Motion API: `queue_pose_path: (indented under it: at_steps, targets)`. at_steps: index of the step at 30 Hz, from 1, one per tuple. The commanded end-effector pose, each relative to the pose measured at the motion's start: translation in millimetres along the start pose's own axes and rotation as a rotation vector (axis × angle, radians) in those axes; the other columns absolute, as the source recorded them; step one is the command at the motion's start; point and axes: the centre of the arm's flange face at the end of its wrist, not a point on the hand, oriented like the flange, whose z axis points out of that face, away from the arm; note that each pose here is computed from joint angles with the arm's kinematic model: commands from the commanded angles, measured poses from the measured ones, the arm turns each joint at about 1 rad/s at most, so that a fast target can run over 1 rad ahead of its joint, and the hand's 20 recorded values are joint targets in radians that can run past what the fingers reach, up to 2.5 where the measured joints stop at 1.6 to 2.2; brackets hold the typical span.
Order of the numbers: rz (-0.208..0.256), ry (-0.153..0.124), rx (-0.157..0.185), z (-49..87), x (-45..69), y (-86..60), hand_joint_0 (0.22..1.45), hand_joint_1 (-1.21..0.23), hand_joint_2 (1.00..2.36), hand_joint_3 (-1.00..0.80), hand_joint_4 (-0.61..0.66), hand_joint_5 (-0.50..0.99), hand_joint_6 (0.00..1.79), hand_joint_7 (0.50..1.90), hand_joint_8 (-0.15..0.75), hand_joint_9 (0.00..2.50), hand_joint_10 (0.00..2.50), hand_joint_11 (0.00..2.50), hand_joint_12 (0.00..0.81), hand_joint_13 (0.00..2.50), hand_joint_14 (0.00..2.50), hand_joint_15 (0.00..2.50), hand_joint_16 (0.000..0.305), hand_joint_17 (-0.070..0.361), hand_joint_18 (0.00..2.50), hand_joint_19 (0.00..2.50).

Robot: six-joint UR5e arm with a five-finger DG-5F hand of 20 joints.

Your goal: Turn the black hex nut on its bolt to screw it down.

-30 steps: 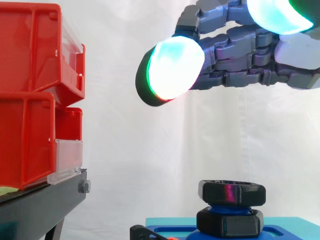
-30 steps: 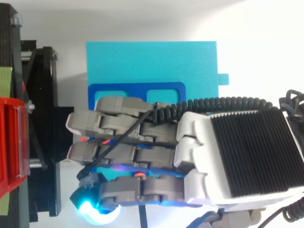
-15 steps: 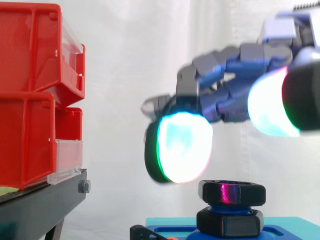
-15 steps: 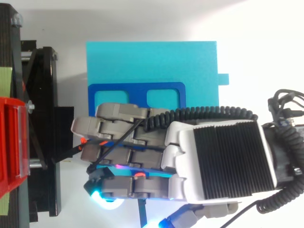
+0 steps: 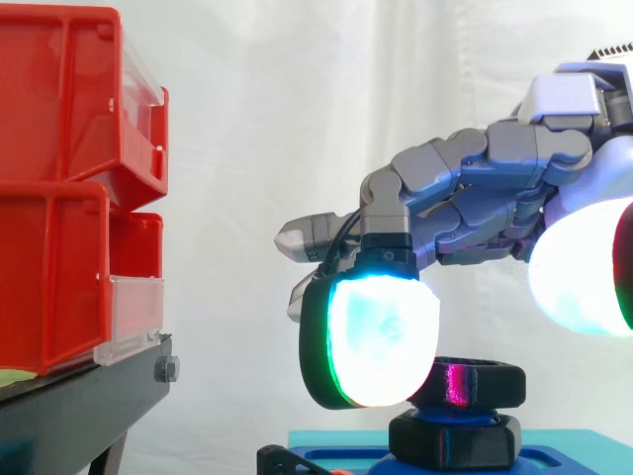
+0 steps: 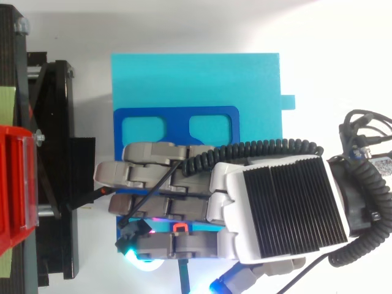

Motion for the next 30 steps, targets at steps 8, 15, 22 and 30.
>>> queue_pose_path:
  at_steps: [8, 15, 22, 30]
  targets:
    - [-0.058, -0.022, -0.050, -1.2, -8.0, -13.9, 0.50, -0.40, 1.00, -0.50, 0.24, -0.13, 0.58, 1.02, 0.301, 0.41, 0.00, 0.19, 0.365, 0.06, 0.00, 0.00, 0.056, 0.126, 0.00, 0.07]
    - [-0.063, -0.032, -0.048, -3.4, -12.7, -25.6, 0.50, -0.40, 1.00, -0.50, 0.24, -0.13, 0.59, 1.00, 0.304, 0.42, 0.00, 0.19, 0.364, 0.07, 0.00, 0.00, 0.056, 0.126, 0.00, 0.08]
    - [-0.069, -0.022, -0.061, -5.9, -13.0, -31.6, 0.51, -0.40, 1.00, -0.50, 0.25, -0.12, 0.57, 1.02, 0.302, 0.42, 0.00, 0.20, 0.364, 0.07, 0.00, 0.00, 0.056, 0.125, 0.00, 0.07]
    - [-0.069, -0.005, -0.064, -6.3, -3.7, -38.6, 0.51, -0.40, 1.00, -0.50, 0.25, -0.12, 0.54, 1.08, 0.303, 0.42, 0.00, 0.19, 0.364, 0.07, 0.00, 0.00, 0.055, 0.125, 0.00, 0.08]
